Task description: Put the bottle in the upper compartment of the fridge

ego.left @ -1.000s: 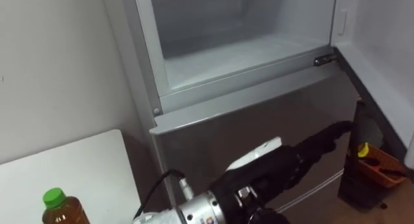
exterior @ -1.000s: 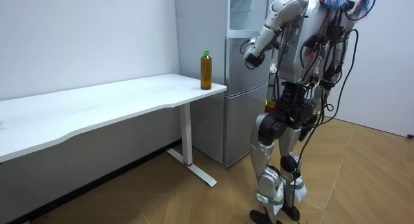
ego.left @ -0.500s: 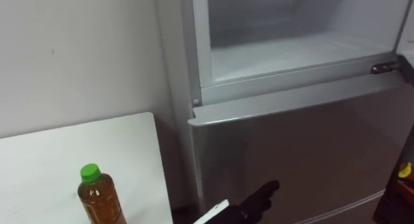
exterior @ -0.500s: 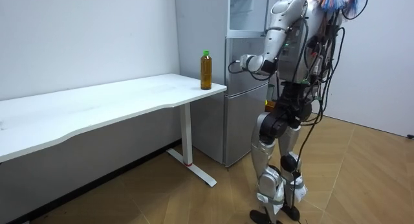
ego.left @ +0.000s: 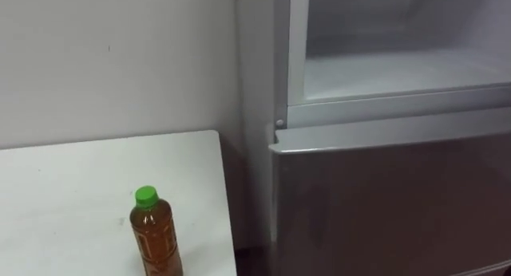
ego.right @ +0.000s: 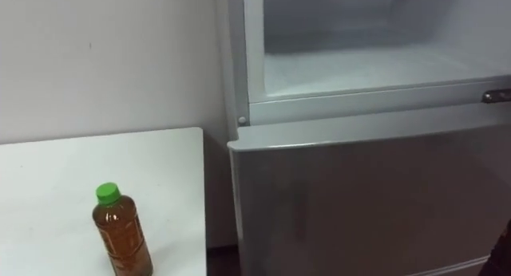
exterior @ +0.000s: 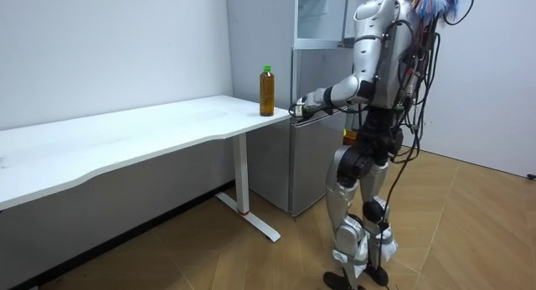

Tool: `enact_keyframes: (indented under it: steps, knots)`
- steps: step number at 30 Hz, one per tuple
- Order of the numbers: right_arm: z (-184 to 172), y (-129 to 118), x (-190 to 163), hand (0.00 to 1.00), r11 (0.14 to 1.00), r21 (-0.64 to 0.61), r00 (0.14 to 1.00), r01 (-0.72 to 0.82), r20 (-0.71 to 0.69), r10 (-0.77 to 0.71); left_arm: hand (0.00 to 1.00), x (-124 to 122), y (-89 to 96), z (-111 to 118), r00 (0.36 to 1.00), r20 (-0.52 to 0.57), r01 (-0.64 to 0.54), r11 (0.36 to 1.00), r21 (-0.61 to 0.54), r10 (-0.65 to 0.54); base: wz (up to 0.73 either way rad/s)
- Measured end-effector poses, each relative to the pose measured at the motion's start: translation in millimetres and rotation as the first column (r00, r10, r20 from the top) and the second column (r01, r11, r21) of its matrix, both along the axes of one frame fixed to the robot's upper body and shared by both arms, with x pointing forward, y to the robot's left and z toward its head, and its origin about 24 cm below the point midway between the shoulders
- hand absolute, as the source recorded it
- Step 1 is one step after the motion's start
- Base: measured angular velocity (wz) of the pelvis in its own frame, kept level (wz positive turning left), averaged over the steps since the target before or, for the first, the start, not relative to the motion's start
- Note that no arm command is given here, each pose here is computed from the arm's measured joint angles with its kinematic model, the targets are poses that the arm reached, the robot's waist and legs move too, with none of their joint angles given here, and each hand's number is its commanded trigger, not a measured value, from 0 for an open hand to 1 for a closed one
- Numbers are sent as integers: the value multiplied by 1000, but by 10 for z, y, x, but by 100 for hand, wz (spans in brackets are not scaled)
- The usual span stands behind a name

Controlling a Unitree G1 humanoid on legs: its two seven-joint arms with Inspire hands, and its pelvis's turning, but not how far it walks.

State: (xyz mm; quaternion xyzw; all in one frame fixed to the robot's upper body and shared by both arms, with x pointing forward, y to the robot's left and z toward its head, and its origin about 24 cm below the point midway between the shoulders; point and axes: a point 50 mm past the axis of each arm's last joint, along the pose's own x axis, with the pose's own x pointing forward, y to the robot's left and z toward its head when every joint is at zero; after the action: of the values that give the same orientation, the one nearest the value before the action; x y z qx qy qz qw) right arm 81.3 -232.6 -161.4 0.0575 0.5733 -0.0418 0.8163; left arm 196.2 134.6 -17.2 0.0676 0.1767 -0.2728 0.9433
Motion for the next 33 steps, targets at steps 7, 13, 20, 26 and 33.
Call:
enact_keyframes:
  steps: [7,13,20,26,33]
  knots:
    - [0,5,-6,0,1000,-13,1000,-3,16,4,0,-268,272,-562,985,-131,-71,962,263,109,2]
    - [-11,6,-81,0,1000,-12,1000,2,3,-2,0,-738,560,-1026,915,-309,-112,900,422,259,12]
    - [-20,9,-204,0,1000,-11,1000,15,11,-15,0,-1229,888,-1322,756,-367,-284,776,562,542,5]
    - [-33,45,-283,0,1000,-7,1000,6,0,-6,0,-1620,1141,-1382,603,-351,-352,633,690,717,-9]
    - [2,77,-167,0,1000,2,998,-10,56,9,0,-1896,1161,-1436,537,-405,-262,603,753,740,-1]
